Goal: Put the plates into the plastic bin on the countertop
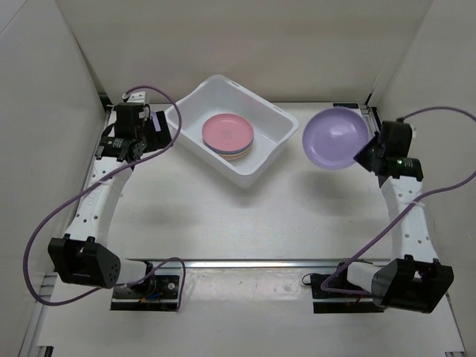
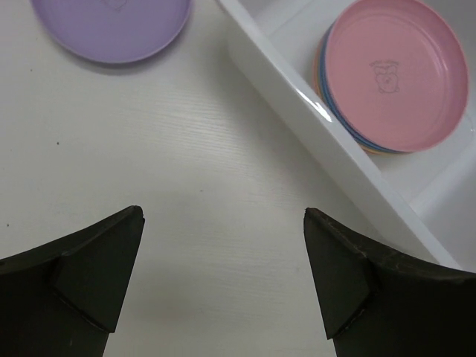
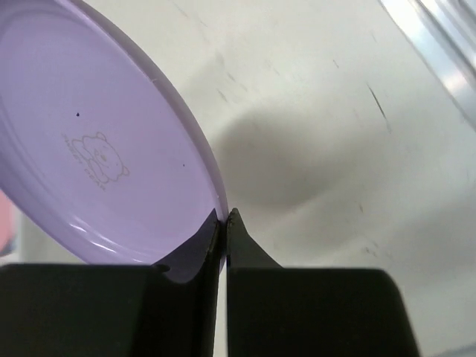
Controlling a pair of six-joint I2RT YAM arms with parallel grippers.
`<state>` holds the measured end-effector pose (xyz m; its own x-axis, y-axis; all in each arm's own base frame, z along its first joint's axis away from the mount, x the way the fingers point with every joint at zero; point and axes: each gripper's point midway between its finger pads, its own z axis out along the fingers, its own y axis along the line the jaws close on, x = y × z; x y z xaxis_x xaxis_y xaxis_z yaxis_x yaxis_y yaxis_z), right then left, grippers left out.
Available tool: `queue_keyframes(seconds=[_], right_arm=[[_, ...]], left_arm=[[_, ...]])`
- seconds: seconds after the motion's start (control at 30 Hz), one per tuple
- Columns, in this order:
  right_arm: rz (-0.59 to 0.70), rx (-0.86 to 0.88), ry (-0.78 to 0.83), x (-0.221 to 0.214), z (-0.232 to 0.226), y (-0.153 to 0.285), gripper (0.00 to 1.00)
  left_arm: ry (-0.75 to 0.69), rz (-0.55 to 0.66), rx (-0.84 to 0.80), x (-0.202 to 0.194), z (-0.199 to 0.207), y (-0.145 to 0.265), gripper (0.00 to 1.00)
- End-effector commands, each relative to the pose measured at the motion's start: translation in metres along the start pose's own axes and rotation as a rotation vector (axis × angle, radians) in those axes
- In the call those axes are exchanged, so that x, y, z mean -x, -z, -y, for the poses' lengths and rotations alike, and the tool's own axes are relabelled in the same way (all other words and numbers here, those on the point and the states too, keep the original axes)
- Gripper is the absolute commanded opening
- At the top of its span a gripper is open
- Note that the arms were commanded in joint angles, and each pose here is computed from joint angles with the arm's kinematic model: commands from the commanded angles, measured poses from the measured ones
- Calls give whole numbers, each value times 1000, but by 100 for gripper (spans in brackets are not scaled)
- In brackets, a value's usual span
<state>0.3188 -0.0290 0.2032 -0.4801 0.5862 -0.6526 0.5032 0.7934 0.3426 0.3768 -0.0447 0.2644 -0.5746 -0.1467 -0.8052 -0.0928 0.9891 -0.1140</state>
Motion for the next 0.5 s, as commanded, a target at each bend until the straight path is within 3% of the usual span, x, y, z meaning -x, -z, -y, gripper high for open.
queue_keyframes(seconds=[0.0, 0.27, 0.3, 0.37, 0.4, 0.47], right_arm=[[130, 194, 84, 56, -65, 17, 0], [61, 555, 288, 34, -232, -9, 0], [19, 553, 314, 19, -246, -34, 0], [20, 613, 344, 21, -287, -31, 0], [-38, 585, 368, 0, -295, -64, 0], [-33, 623, 392, -1, -330, -63, 0]], left_arm=[[87, 11, 44, -1, -19, 4, 99], [195, -36, 146, -34, -58, -13, 99], [201, -32, 152, -35, -59, -15, 100], [247, -38, 189, -43, -74, -18, 99], [264, -40, 201, -47, -78, -21, 100], [319, -35, 228, -53, -89, -26, 99]])
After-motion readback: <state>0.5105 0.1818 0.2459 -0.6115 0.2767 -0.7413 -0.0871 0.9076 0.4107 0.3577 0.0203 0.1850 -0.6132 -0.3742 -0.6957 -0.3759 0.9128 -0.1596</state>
